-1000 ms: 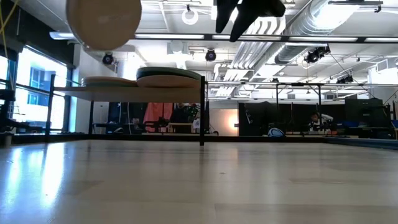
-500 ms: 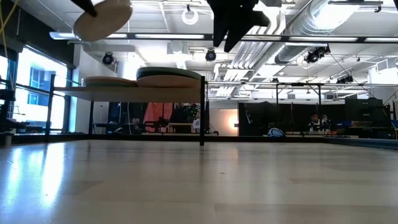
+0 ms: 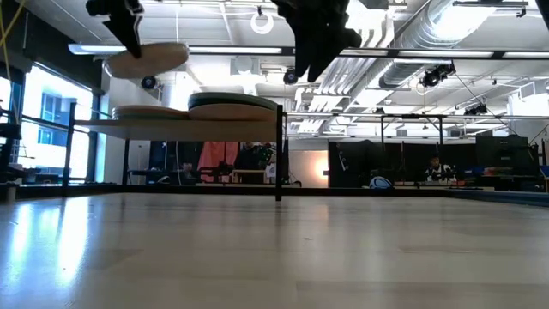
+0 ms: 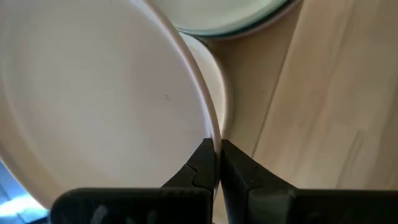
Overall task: Place and stack plates onto a shelf
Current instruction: Stack the brown plate into the white plate on the shelf
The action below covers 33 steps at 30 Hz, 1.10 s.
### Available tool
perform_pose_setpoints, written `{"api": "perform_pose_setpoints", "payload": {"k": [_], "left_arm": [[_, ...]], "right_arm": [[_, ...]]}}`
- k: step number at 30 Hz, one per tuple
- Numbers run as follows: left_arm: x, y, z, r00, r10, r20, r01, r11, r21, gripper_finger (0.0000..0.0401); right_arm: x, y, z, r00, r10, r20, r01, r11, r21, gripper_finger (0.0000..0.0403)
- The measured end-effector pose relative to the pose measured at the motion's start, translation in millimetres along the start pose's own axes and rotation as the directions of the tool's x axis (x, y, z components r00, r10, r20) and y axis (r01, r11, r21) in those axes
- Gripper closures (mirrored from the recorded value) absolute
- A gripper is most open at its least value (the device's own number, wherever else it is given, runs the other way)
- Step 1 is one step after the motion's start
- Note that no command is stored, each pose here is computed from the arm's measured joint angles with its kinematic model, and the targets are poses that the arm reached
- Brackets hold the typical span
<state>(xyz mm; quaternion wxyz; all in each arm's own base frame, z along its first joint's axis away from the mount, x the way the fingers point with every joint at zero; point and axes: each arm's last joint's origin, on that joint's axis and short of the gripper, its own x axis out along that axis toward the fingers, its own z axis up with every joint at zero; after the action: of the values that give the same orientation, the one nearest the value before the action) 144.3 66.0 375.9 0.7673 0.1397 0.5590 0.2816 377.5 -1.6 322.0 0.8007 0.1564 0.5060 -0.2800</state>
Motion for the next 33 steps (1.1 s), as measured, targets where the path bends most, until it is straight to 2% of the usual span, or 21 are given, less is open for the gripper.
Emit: {"api": "perform_pose_setpoints", "payload": {"k": [3,11,20,24,33], "left_arm": [[13,4,5,0.998,-0.051,-0.046,0.051,0.999,-0.004,0.0400],[44,14,14,0.982,-0.089,-0.167,0.083,0.996,-0.040,0.0400],[72,24,25,0.972,-0.133,-0.192,0.123,0.990,-0.063,0.0400],[84,25,27,0.959,-0.189,-0.209,0.175,0.981,-0.084,0.0400],[101,29,28,0.943,-0.200,-0.266,0.177,0.978,-0.107,0.0400]], "right_arm": [[1,-2,1,1.000,0.013,-0.012,-0.013,1.000,-0.024,0.0265],[2,-6,4,1.000,0.010,-0.014,-0.011,0.997,-0.078,0.0265],[3,-7,4,1.000,0.012,-0.018,-0.014,0.995,-0.099,0.0265],[3,-7,4,1.000,0.009,-0.023,-0.012,0.993,-0.121,0.0265],[3,-7,4,1.000,0.008,-0.023,-0.011,0.989,-0.145,0.0265]]}}
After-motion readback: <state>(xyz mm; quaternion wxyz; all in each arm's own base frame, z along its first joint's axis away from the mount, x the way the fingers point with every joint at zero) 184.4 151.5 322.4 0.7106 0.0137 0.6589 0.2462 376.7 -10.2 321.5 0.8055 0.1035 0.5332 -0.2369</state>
